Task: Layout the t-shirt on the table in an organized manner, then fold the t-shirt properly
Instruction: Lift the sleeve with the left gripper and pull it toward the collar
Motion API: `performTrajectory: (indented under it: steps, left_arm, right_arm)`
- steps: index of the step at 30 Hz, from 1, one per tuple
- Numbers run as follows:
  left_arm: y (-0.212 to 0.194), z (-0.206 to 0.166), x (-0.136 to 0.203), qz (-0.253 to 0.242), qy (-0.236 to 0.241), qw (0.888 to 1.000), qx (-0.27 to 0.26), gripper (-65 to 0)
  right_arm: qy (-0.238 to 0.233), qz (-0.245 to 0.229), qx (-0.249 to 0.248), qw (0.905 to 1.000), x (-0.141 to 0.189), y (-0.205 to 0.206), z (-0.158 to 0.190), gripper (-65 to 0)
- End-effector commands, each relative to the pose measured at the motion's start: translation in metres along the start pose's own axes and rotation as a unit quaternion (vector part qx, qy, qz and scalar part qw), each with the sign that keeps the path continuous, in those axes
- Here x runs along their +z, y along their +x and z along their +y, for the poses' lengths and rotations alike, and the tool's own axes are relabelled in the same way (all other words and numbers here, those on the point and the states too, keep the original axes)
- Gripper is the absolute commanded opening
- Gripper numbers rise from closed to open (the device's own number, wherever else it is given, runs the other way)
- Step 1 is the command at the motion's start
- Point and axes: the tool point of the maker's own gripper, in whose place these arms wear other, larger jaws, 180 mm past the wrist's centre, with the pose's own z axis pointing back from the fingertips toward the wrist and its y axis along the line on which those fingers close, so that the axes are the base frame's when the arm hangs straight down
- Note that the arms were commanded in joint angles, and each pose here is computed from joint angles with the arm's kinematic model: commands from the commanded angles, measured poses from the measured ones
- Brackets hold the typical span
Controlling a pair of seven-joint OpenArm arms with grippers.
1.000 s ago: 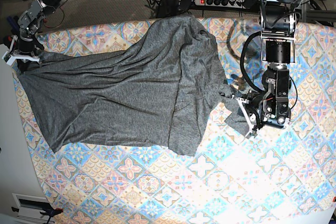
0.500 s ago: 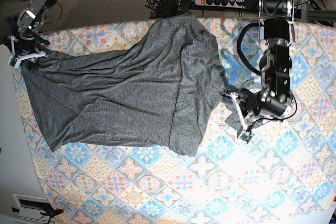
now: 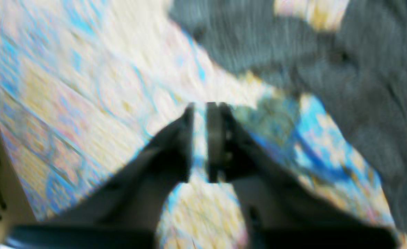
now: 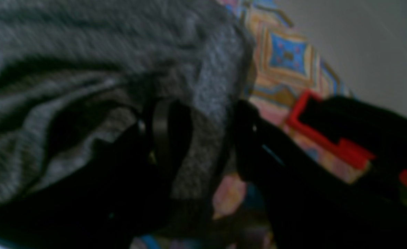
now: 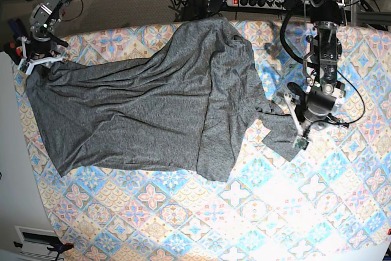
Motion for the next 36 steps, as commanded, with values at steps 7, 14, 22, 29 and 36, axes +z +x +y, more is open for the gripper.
performTrajectory:
  steps: [7, 14, 22, 29, 36]
  left_arm:
    - [0.01, -0.005, -0.005, -0.025, -0.008, 1.0, 0.015, -40.1]
    - [0.0, -0.012, -0.052, -0.054, -0.035, 0.993, 0.095, -39.6]
    - [0.004, -0.031, -0.076, -0.076, -0.074, 0.992, 0.071, -39.7]
    - [-0.011, -0.038, -0.099, -0.035, -0.095, 0.992, 0.081, -40.2]
    - [-0.046, -0.06, -0.112, 0.014, -0.137, 0.988, 0.065, -62.2]
  right_arm:
    - [-0.002, -0.03, 0.008, 0.9995, -0.001, 0.02, -0.005, -40.9]
    - [-0.004, -0.02, 0.015, 0.9997, 0.005, 0.012, -0.01, -40.9]
    - [-0.004, -0.02, 0.015, 0.9997, 0.005, 0.012, -0.01, -40.9]
    - [-0.004, -0.02, 0.015, 0.9997, 0.005, 0.012, -0.01, -40.9]
    - [-0.004, -0.02, 0.015, 0.9997, 0.005, 0.013, -0.01, -40.9]
